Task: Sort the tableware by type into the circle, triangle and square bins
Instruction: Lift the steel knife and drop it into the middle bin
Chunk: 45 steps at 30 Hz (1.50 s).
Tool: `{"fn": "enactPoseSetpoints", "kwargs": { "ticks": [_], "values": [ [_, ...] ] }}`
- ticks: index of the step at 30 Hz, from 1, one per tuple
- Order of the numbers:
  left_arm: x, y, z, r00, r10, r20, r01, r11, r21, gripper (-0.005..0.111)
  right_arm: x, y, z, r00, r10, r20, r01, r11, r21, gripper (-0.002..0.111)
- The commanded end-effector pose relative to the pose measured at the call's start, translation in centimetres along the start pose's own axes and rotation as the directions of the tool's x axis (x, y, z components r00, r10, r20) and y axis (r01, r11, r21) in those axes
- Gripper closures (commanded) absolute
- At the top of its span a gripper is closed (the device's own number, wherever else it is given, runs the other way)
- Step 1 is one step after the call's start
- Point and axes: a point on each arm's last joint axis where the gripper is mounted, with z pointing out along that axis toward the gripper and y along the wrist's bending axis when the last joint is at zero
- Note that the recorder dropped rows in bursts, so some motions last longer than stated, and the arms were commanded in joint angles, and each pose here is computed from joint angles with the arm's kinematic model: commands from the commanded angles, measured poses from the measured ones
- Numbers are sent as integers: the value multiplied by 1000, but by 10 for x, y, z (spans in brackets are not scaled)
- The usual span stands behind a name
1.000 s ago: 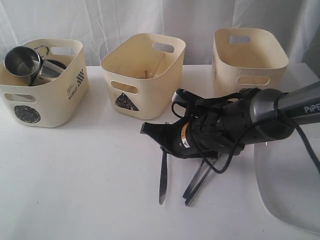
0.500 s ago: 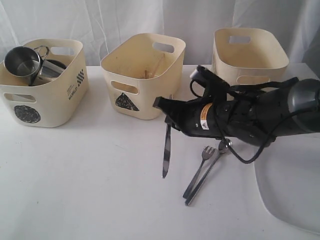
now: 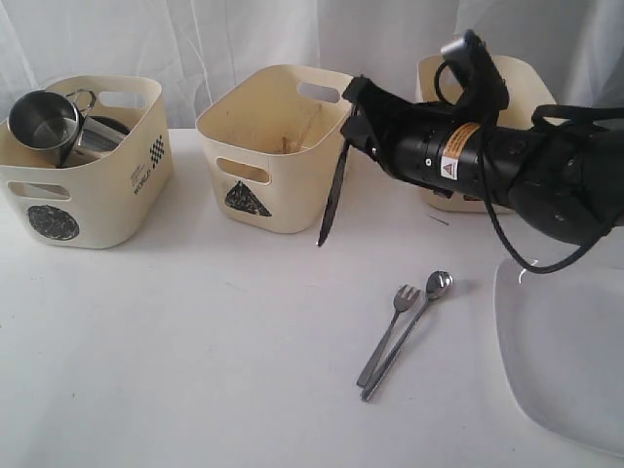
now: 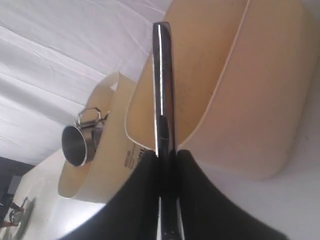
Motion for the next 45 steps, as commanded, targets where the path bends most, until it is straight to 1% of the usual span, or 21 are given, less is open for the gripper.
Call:
{"fn": "enactPoseSetpoints", "kwargs": {
  "ticks": [1, 6, 11, 21, 24, 28, 30, 32, 34, 39, 42, 45],
  "values": [
    [0, -1, 0, 1000, -13, 6, 13, 1000, 10, 107, -21, 15, 2, 998, 5, 66, -1, 998, -57, 108],
    [0, -1, 0, 1000, -13, 6, 13, 1000, 10, 107, -47, 32, 18, 993, -25, 118, 32, 997, -63, 108],
    [0, -1, 0, 1000, -13, 6, 13, 1000, 10, 107, -63, 38, 46, 988, -38, 148, 49, 996, -75, 108],
    [0, -1, 0, 1000, -13, 6, 13, 1000, 10, 107, -76, 17, 110, 987, -43, 156, 40, 999, 23, 108],
    [0, -1, 0, 1000, -13, 6, 13, 1000, 10, 107, -78, 11, 127, 986, -44, 162, 41, 999, 23, 108],
    [0, -1, 0, 1000, -13, 6, 13, 1000, 10, 107, -78, 3, 145, 985, -47, 164, 40, 998, 46, 108],
    [0, -1, 0, 1000, -13, 6, 13, 1000, 10, 107, -78, -1, 150, 986, -48, 161, 35, 996, 84, 108],
    [0, -1, 0, 1000, -13, 6, 13, 1000, 10, 107, -78, -4, 153, 986, -48, 157, 30, 993, 117, 105],
    [0, -1, 0, 1000, -13, 6, 13, 1000, 10, 107, -76, -4, 155, 987, -30, 155, 11, 992, 126, 98],
    [0, -1, 0, 1000, -13, 6, 13, 1000, 10, 107, -73, 1, 157, 988, -35, 150, 18, 994, 110, 76],
    [0, -1, 0, 1000, -13, 6, 13, 1000, 10, 107, -73, 8, 154, 988, -37, 150, 21, 994, 109, 74],
    [0, -1, 0, 1000, -13, 6, 13, 1000, 10, 107, -78, 21, 143, 986, -67, 152, 45, 989, 142, 74]
  ]
}}
